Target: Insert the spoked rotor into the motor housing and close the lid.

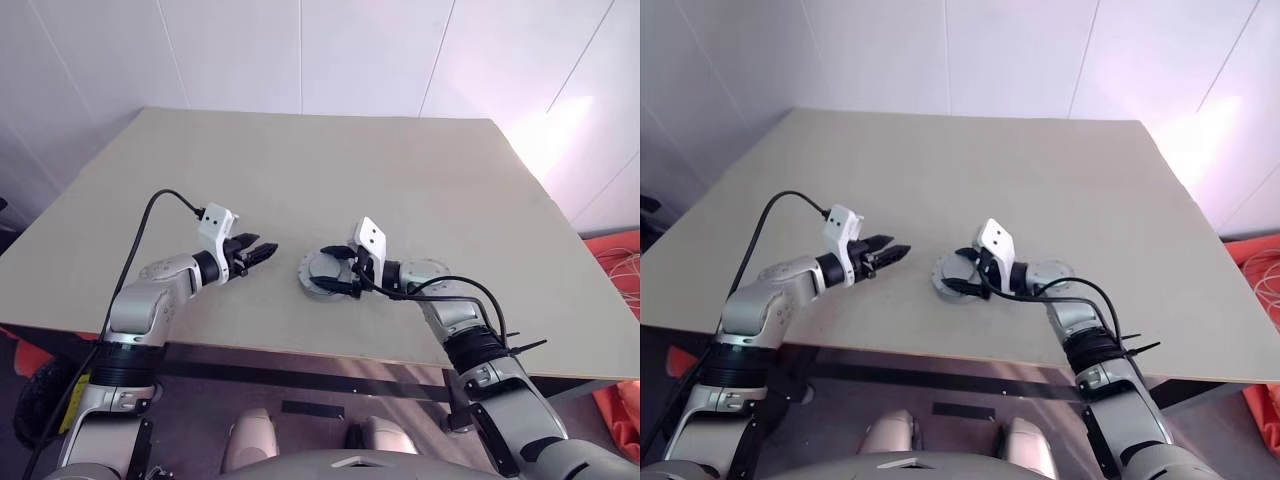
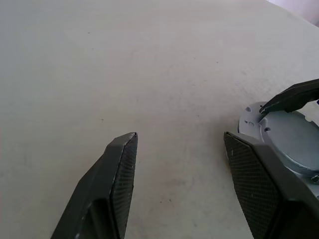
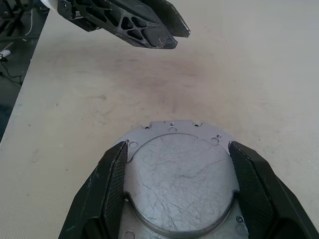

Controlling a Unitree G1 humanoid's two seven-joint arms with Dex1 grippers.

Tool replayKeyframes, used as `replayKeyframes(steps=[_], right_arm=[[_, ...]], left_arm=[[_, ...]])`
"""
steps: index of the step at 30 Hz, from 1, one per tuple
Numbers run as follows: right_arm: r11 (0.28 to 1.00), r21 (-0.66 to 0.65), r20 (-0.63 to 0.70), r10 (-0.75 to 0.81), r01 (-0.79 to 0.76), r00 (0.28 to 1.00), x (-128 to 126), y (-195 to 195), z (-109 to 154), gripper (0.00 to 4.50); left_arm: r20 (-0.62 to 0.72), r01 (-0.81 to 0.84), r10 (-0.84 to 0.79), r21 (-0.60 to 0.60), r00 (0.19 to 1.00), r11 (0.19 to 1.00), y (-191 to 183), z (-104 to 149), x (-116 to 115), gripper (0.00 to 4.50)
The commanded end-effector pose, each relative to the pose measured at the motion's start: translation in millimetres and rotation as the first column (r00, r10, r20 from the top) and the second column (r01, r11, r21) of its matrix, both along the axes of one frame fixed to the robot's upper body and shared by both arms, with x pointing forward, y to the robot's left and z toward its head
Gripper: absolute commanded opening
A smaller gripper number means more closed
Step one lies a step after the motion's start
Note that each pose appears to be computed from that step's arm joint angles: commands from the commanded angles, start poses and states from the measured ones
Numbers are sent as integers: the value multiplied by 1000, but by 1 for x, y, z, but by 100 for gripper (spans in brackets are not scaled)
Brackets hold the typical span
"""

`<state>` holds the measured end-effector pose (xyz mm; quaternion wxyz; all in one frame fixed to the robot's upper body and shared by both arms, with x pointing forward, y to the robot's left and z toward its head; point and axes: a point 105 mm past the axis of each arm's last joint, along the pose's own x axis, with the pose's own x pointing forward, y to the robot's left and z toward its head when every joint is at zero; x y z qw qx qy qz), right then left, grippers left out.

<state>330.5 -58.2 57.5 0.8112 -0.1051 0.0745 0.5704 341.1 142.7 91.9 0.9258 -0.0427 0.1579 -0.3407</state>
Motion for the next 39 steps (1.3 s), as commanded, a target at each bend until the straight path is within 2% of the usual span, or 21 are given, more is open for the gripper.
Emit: replayKeyframes(steps=[1, 11, 19, 39], right_arm=[[994, -106, -67, -20, 13, 998, -3, -15, -27, 311], [985, -170, -84, -25, 11, 996, -6, -26, -43, 311], [978, -208, -150, -43, 11, 988, -12, -40, -61, 311], [970, -241, -229, -42, -14, 973, -20, -62, -69, 311]], left_arm=[[54, -1, 1, -12, 999, 1000, 1, 15, 1, 296], [53, -6, 7, -19, 999, 1000, 1, 16, 0, 296], [53, -3, 5, -30, 999, 1000, -2, 18, 0, 296], [54, -3, 5, -36, 999, 999, -2, 19, 1, 296]])
